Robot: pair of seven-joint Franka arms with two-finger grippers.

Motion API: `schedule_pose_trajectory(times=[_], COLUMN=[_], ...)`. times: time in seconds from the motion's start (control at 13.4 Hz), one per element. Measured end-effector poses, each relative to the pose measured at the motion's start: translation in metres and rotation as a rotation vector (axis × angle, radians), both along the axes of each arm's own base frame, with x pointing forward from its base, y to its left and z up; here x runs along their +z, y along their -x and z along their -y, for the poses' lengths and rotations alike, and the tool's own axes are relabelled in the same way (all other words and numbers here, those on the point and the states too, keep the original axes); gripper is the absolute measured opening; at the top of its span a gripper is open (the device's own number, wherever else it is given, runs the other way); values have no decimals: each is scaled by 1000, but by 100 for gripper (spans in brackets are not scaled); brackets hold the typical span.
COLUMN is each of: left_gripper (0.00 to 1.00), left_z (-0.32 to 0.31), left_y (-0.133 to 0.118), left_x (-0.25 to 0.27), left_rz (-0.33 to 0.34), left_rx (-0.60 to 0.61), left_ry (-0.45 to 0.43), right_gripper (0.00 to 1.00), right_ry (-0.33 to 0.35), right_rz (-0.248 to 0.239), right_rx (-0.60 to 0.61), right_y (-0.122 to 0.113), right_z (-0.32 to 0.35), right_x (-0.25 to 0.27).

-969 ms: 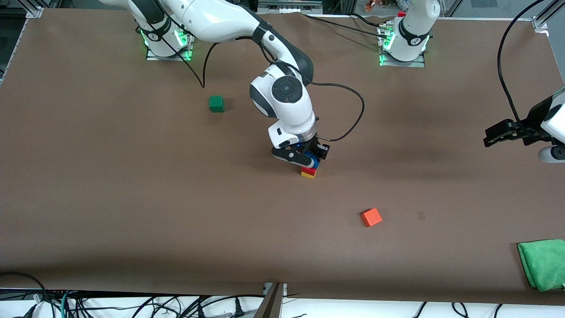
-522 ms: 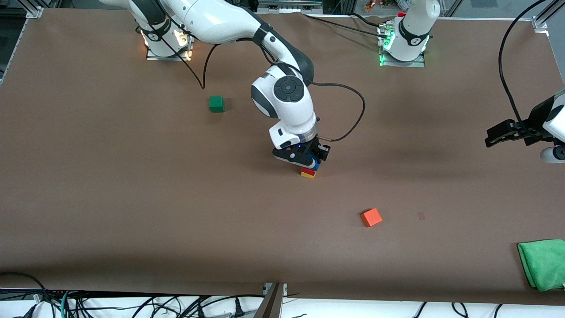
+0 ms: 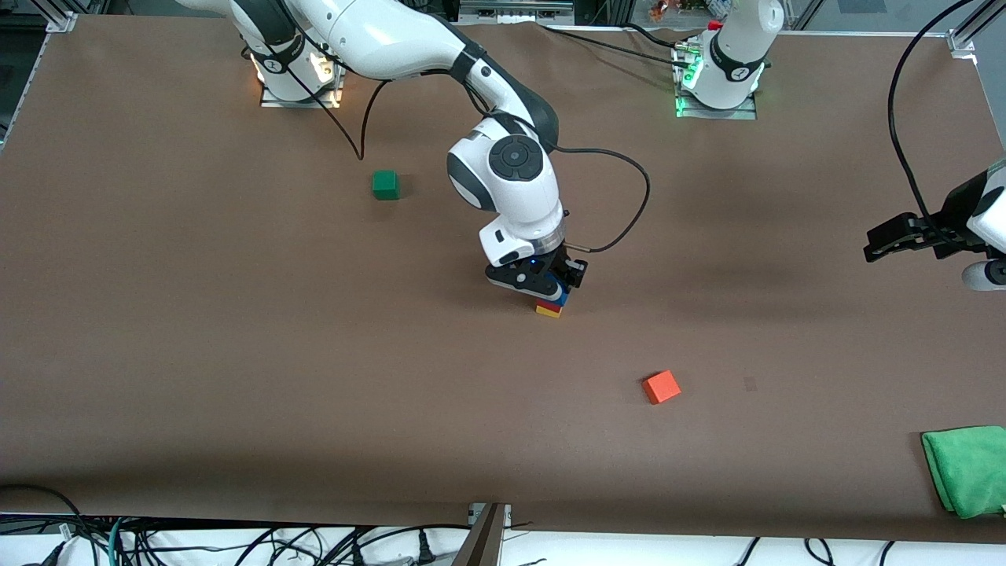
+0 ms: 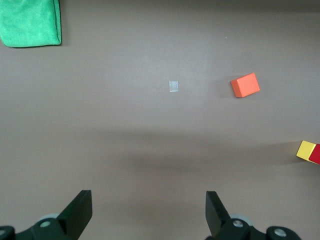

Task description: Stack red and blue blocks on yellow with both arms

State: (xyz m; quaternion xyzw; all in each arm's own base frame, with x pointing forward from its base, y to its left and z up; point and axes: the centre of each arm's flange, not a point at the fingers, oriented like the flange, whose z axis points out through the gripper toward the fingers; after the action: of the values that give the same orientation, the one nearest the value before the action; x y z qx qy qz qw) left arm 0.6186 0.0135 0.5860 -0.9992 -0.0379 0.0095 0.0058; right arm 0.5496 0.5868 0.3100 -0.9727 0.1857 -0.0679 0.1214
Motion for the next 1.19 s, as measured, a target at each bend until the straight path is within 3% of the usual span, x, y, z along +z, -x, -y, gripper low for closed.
schedule_pose_trajectory(times=[0.3,0.52,0.67,0.89,1.19], left_gripper=[100,100,100,100,100], left_z=[0,-1,-1,-1,0], left_y=[0,0,0,0,0], left_x=[0,0,0,0,0], left_rz=[0,0,0,-1,-1], left_rx=[0,1,2,2,0], left_ry=[0,0,0,0,0], right_gripper=[71,97,100,100,100], right_ry=[-1,12,29,72,185], right_rz=[1,-10,-18,-31,-144], right_rx=[0,2,-2,10,134], right_y=[0,0,-3,-26,-78], right_z=[0,0,5,48,181], right_x=[0,3,22,89,153])
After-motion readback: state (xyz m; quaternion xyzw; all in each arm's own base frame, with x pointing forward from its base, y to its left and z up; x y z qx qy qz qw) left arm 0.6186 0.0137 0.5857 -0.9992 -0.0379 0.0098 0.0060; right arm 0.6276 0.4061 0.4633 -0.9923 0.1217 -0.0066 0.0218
